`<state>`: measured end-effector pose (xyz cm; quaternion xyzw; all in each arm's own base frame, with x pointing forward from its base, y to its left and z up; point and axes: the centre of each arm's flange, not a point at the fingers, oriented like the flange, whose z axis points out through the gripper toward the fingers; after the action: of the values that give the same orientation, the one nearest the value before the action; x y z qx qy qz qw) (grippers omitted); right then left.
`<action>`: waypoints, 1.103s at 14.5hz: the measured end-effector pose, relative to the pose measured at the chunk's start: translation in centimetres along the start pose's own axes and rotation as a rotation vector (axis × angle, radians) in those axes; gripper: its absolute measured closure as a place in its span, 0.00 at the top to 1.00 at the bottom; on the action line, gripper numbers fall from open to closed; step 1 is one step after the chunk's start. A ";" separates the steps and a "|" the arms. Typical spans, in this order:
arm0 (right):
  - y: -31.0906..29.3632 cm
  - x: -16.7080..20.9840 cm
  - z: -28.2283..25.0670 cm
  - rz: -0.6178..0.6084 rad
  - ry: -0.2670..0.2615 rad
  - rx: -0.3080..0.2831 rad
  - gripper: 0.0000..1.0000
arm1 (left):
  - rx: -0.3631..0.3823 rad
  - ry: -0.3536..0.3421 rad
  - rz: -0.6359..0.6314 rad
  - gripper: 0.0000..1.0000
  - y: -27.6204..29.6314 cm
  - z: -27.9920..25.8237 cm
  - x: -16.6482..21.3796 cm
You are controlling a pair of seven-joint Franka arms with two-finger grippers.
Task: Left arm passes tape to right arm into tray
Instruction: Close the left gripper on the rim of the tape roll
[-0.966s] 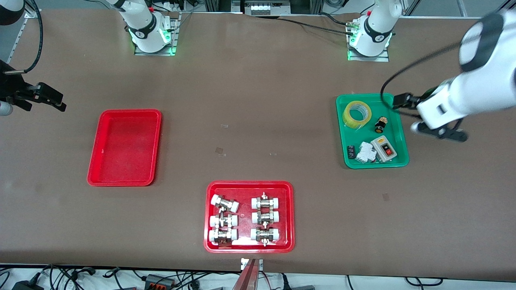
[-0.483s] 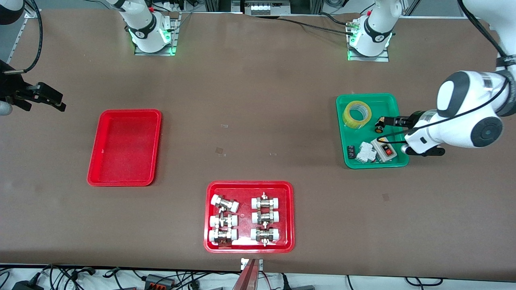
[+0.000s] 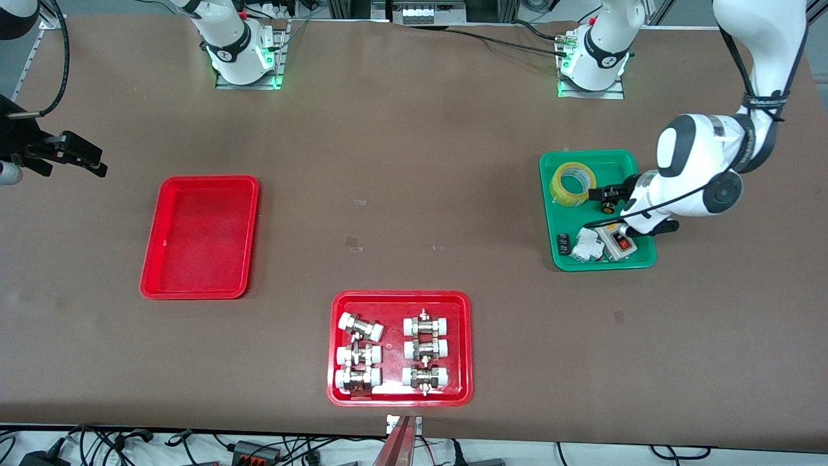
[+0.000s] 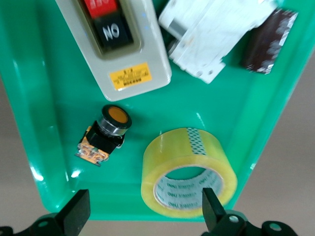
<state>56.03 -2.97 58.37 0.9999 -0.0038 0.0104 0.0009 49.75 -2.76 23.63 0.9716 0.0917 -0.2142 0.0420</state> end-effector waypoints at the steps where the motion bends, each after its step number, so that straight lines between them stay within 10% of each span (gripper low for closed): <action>1: 0.0 0.0 0.0 0.000 -0.001 0.000 1.00 | 0.002 -0.003 -0.002 1.00 -0.1 0.9 -0.3; 9: 0.1 -0.1 0.1 0.002 -0.010 0.000 1.00 | 0.009 -0.001 -0.001 0.97 -0.5 5.0 -1.7; 16: 0.2 -0.1 0.1 0.003 -0.011 0.000 1.00 | 0.013 -0.010 0.011 0.61 0.1 5.4 -2.1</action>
<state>55.91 -3.13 58.27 1.0000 -0.0055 0.0049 0.0006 45.67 -3.84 19.62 0.9712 0.0845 -0.2195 0.0372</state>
